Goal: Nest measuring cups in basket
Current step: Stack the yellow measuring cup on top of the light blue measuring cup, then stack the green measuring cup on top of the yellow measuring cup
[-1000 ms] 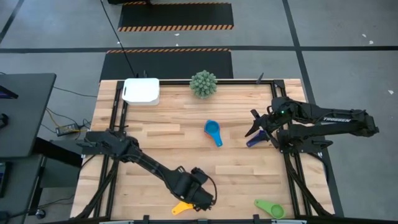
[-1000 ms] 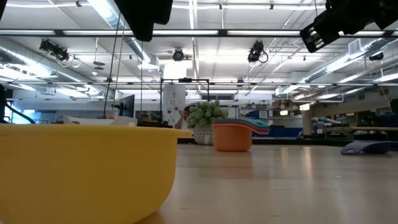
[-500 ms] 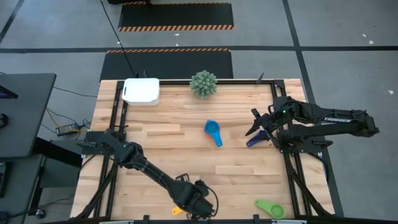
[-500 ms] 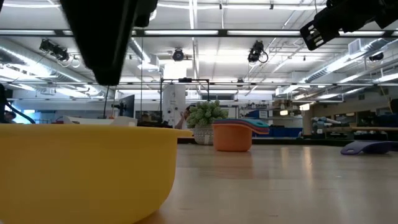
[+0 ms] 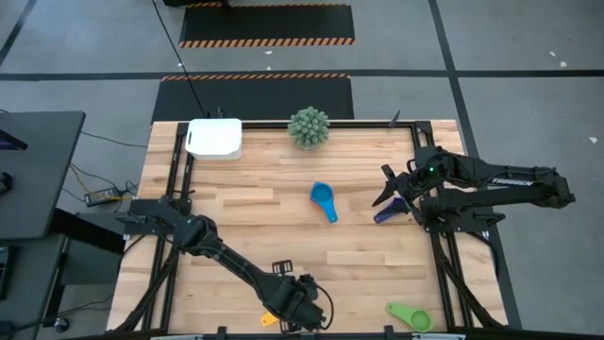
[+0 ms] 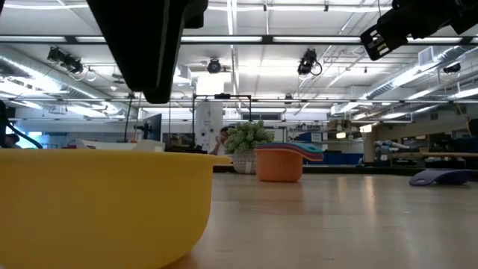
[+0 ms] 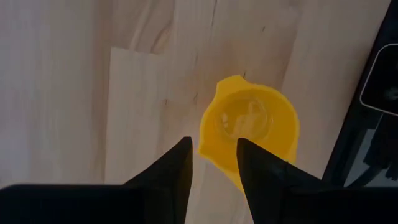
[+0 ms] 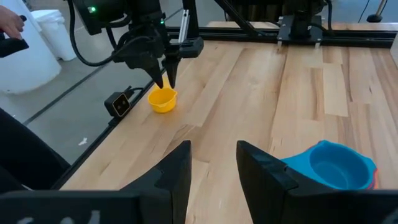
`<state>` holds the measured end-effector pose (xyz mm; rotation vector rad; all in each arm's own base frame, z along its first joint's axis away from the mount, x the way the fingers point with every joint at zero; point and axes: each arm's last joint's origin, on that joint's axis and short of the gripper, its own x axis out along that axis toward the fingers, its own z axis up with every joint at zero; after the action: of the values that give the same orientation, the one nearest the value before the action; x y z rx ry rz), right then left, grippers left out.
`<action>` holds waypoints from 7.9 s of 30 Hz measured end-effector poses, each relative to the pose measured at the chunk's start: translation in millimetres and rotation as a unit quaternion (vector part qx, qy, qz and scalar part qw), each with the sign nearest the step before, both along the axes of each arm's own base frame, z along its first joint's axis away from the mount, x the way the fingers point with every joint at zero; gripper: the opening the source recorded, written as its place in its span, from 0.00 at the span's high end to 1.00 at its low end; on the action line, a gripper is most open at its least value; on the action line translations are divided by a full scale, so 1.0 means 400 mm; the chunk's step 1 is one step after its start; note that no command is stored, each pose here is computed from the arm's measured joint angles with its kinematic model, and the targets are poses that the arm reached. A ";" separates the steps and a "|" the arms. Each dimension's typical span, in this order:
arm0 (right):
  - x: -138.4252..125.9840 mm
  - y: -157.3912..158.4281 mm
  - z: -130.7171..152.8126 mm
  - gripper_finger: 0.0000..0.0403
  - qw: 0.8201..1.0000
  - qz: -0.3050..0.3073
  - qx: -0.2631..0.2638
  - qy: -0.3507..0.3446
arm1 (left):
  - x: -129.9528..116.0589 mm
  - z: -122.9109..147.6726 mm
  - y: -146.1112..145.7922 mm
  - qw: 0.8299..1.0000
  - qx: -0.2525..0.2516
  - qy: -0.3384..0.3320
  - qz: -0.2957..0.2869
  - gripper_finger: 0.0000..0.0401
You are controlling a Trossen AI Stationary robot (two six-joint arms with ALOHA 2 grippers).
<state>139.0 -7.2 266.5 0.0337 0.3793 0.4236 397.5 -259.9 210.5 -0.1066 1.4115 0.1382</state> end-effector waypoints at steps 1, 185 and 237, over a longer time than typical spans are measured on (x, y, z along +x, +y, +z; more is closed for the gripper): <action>0.000 0.000 0.000 0.67 1.000 0.000 0.000 0.000 | 0.002 -0.004 0.000 1.000 -0.001 -0.001 0.001 0.67; 0.249 -0.099 -0.289 0.67 0.933 -0.199 0.027 0.297 | 0.263 -0.069 0.562 0.977 0.035 -0.094 0.187 0.81; -0.021 0.183 0.011 0.69 0.804 0.045 0.052 0.591 | -0.009 0.325 0.432 0.982 0.128 -0.100 0.094 0.81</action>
<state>130.6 65.9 270.9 0.4050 1.6056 0.4790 394.1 -86.9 340.5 -0.0385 1.1702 0.4514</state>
